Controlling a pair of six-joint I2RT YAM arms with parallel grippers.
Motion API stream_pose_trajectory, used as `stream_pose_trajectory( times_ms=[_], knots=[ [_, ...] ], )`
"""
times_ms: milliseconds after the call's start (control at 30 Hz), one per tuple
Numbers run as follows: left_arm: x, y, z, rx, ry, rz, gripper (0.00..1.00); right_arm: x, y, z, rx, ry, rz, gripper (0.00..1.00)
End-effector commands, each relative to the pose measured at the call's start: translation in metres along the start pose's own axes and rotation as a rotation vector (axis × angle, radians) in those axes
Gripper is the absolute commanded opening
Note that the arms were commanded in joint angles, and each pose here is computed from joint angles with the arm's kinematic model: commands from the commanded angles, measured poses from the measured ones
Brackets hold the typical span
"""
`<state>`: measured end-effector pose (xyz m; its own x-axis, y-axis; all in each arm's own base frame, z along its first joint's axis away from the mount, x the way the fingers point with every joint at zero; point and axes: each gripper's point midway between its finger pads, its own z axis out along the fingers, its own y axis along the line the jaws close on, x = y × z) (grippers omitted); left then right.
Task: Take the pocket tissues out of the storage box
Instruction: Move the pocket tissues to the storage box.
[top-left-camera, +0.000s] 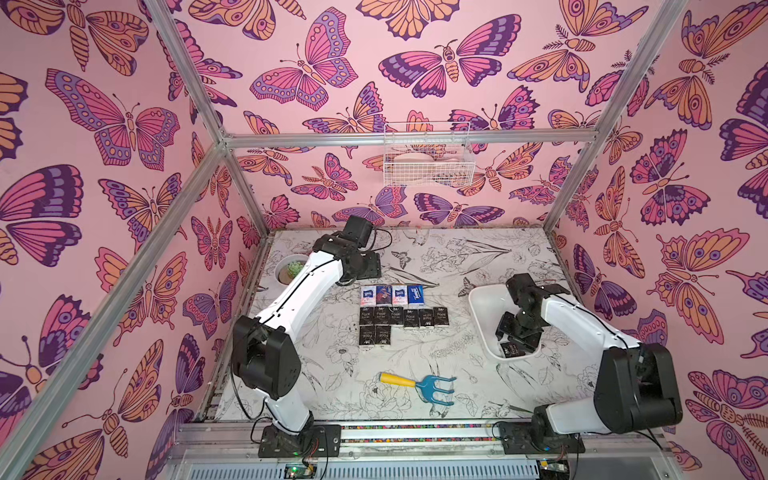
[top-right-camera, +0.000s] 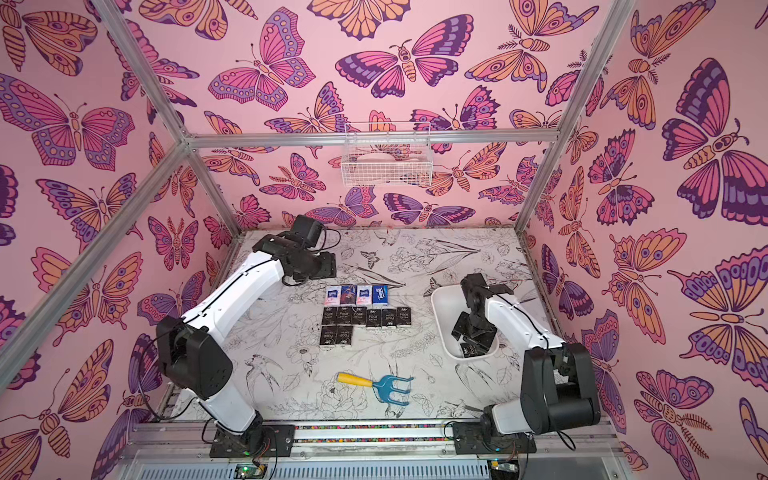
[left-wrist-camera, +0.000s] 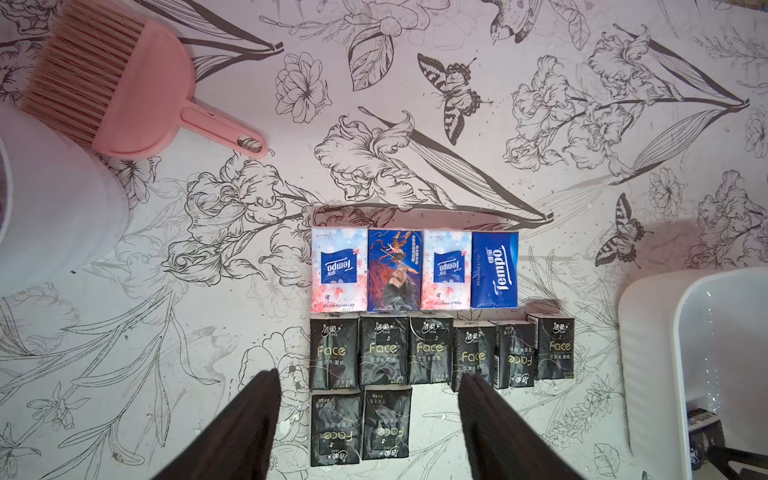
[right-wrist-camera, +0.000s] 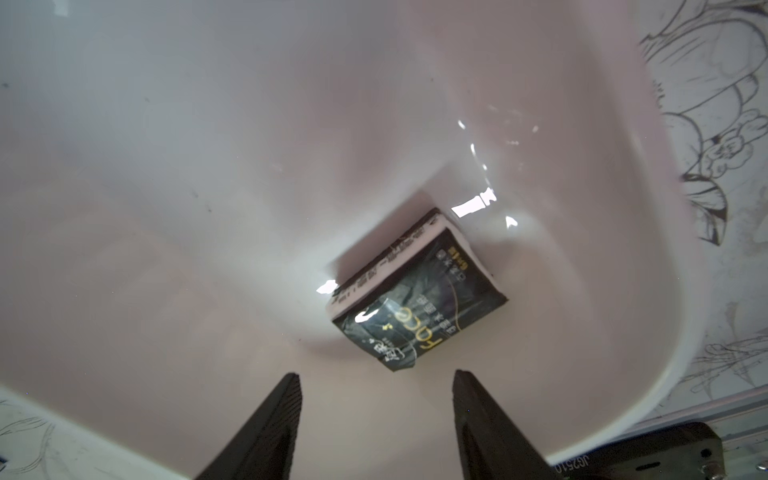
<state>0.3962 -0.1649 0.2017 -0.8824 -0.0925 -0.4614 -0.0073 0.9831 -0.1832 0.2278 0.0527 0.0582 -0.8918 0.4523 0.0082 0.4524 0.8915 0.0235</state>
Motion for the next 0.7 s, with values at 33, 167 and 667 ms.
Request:
stream_pose_trajectory(
  times_ms=[33, 167, 667],
  knots=[
    [-0.006, -0.002, 0.0, 0.009, -0.003, -0.011, 0.74, 0.008, -0.012, 0.022, 0.07, 0.066, 0.004, 0.63],
    [-0.007, -0.003, 0.0, 0.014, -0.005, -0.014, 0.74, 0.0, -0.003, 0.035, 0.042, 0.048, 0.029, 0.63],
    [-0.007, 0.001, 0.009, -0.009, 0.005, -0.01, 0.74, -0.058, 0.024, 0.053, 0.015, -0.071, 0.028, 0.56]
  ],
)
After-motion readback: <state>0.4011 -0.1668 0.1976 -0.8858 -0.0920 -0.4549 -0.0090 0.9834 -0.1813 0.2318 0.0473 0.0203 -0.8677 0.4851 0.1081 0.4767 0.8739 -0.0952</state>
